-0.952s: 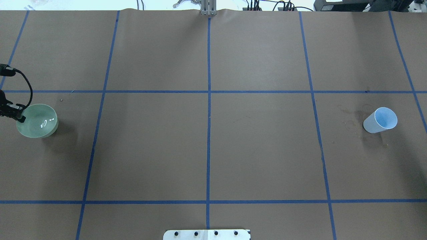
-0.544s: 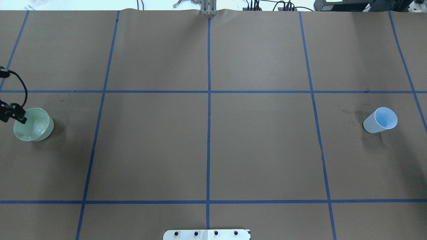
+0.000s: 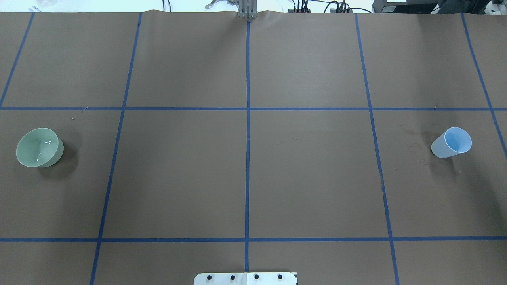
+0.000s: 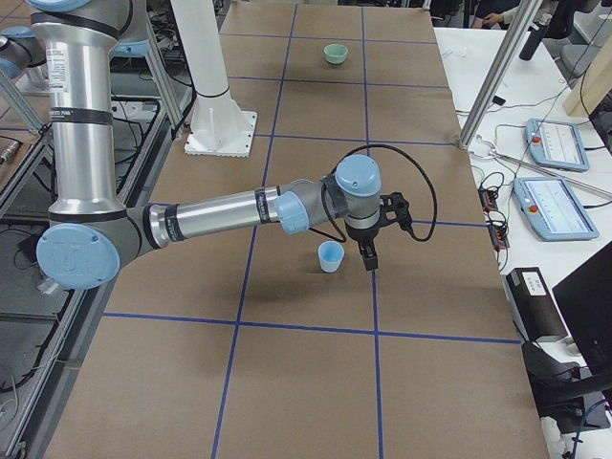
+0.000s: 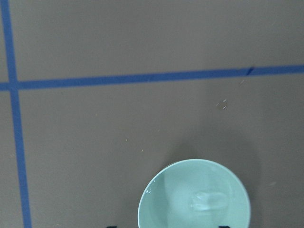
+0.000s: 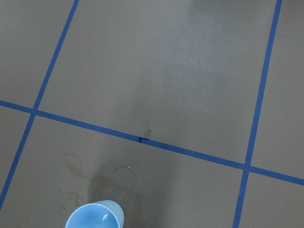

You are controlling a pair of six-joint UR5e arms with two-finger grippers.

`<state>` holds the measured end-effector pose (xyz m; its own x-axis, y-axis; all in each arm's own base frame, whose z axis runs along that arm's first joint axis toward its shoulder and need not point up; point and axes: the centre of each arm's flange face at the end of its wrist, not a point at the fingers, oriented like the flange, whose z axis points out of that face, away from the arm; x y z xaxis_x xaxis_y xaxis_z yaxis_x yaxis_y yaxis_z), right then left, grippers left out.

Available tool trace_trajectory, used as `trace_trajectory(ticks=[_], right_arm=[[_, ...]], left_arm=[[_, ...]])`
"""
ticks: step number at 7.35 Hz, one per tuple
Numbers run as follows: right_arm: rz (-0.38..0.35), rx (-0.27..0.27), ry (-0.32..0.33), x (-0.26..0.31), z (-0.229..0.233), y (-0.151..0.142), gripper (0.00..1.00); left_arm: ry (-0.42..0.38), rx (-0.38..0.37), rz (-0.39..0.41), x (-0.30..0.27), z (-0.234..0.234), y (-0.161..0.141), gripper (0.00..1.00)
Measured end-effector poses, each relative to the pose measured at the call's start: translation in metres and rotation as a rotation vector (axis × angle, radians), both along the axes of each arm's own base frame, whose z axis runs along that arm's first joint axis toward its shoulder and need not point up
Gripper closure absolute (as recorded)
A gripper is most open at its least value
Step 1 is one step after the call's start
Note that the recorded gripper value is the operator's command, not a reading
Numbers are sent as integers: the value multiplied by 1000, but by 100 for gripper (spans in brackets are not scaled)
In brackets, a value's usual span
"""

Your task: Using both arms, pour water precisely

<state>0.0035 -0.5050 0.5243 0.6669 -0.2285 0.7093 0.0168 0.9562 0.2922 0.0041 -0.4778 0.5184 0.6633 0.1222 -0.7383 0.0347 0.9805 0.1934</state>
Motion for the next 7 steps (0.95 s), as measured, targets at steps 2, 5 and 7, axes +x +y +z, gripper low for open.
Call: trace_trajectory(ticks=[2,5,7], right_arm=[[3,-14,1,1,5,0,1],[11,-39,7,5,18,5,1],[18,-65,20,8,32,13,1]], left_arm=[[-9,-28,-11,-15,17,7,0],[-20,-85,-34,-29,45,32,0],[-23,-104,-38,-30,54,40,0]])
